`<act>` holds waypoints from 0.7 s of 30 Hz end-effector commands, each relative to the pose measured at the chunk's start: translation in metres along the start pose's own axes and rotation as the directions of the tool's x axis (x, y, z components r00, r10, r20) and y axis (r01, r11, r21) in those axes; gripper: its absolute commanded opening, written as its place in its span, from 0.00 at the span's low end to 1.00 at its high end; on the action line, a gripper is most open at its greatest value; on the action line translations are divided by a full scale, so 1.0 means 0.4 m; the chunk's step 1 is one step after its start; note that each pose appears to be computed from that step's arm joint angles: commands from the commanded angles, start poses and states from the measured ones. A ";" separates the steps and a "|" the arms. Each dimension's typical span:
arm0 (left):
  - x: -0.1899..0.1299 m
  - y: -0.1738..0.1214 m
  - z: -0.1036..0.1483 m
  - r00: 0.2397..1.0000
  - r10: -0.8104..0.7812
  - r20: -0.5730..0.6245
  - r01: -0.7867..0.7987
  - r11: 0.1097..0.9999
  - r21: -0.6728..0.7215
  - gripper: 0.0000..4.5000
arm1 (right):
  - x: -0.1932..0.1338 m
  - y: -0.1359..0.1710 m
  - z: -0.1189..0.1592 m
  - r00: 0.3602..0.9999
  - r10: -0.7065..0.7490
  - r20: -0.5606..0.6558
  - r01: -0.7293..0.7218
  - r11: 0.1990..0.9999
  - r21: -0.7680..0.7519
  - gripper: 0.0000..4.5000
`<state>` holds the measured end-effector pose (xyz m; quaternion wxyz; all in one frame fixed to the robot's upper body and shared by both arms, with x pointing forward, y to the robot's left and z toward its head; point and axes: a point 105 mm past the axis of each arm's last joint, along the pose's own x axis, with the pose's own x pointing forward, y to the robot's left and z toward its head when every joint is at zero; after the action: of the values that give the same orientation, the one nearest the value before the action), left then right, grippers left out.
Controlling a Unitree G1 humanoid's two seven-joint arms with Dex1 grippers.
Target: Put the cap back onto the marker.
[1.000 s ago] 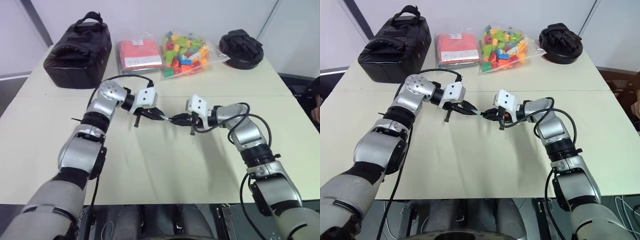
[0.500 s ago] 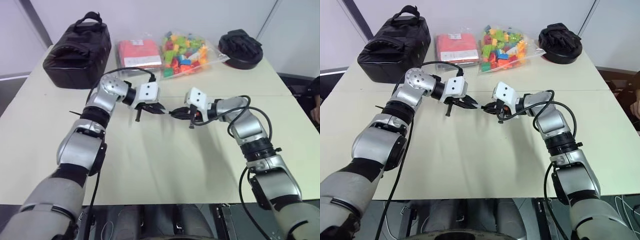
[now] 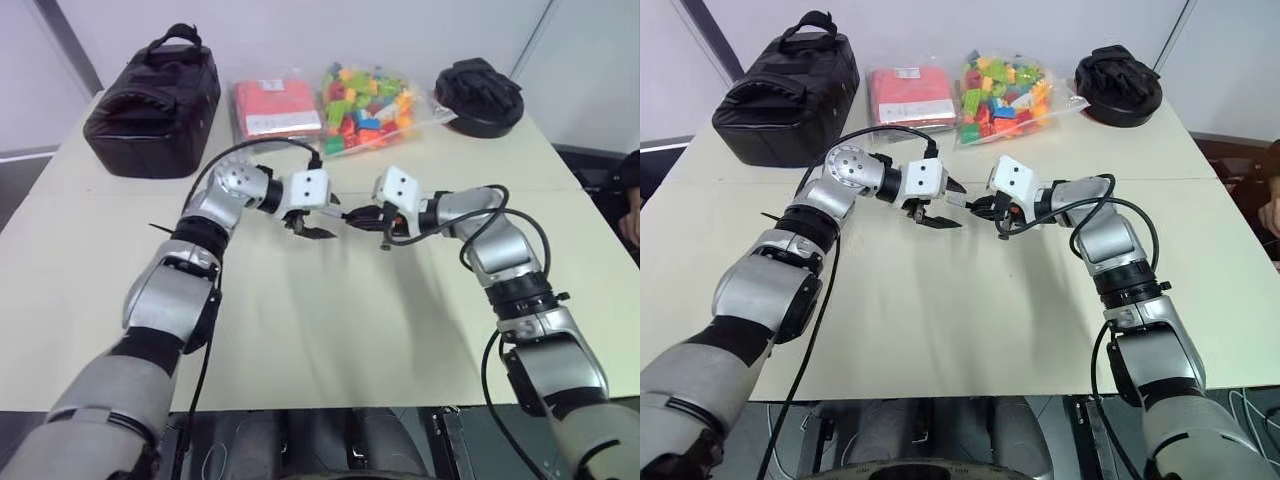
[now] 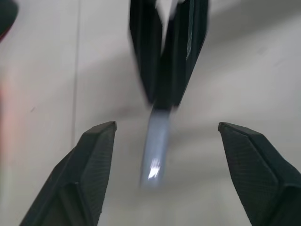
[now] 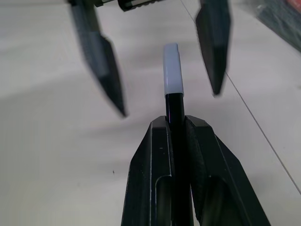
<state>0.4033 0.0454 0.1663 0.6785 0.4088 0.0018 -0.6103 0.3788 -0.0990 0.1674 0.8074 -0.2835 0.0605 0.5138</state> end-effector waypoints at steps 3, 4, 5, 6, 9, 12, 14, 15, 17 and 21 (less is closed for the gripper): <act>-0.067 0.076 -0.007 0.984 0.170 -0.046 -0.169 0.986 0.011 0.73 | -0.054 -0.041 -0.007 0.997 -0.072 -0.010 0.072 0.997 -0.019 0.00; -0.080 0.080 -0.014 0.981 0.188 -0.047 -0.189 0.982 -0.006 0.73 | -0.065 -0.051 -0.018 0.995 -0.096 -0.023 0.095 0.995 -0.011 0.00; -0.093 0.085 -0.022 0.977 0.210 -0.036 -0.212 0.976 -0.053 0.73 | -0.078 -0.062 -0.031 0.991 -0.125 -0.038 0.125 0.992 -0.002 0.00; -0.106 0.088 -0.026 0.973 0.230 -0.014 -0.230 0.968 -0.104 0.73 | -0.091 -0.072 -0.045 0.986 -0.155 -0.054 0.156 0.988 0.005 0.00; -0.162 0.085 -0.050 0.948 0.307 0.084 -0.266 0.909 -0.321 0.73 | -0.146 -0.110 -0.108 0.947 -0.295 -0.126 0.302 0.952 0.043 0.00; -0.203 0.044 -0.099 0.908 0.405 0.106 -0.315 0.828 -0.463 0.73 | -0.184 -0.116 -0.168 0.900 -0.401 -0.170 0.425 0.894 0.144 0.00; -0.217 0.010 -0.115 0.879 0.468 0.094 -0.351 0.768 -0.536 0.73 | -0.198 -0.110 -0.204 0.872 -0.444 -0.206 0.482 0.854 0.198 0.00; -0.220 -0.004 -0.114 0.861 0.501 0.090 -0.362 0.727 -0.583 0.73 | -0.205 -0.109 -0.222 0.853 -0.469 -0.229 0.515 0.829 0.220 0.00; -0.224 -0.026 -0.103 0.817 0.570 0.086 -0.385 0.650 -0.656 0.73 | -0.214 -0.108 -0.253 0.818 -0.509 -0.267 0.569 0.782 0.254 0.00; -0.238 -0.052 -0.100 0.693 0.721 0.007 -0.456 0.447 -0.769 0.73 | -0.202 -0.099 -0.285 0.787 -0.552 -0.275 0.617 0.712 0.336 0.00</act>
<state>0.3824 0.1408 0.1538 0.9292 -0.0146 0.0132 -0.3691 0.3956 -0.2282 0.1100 0.9522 -0.1678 0.1547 0.2029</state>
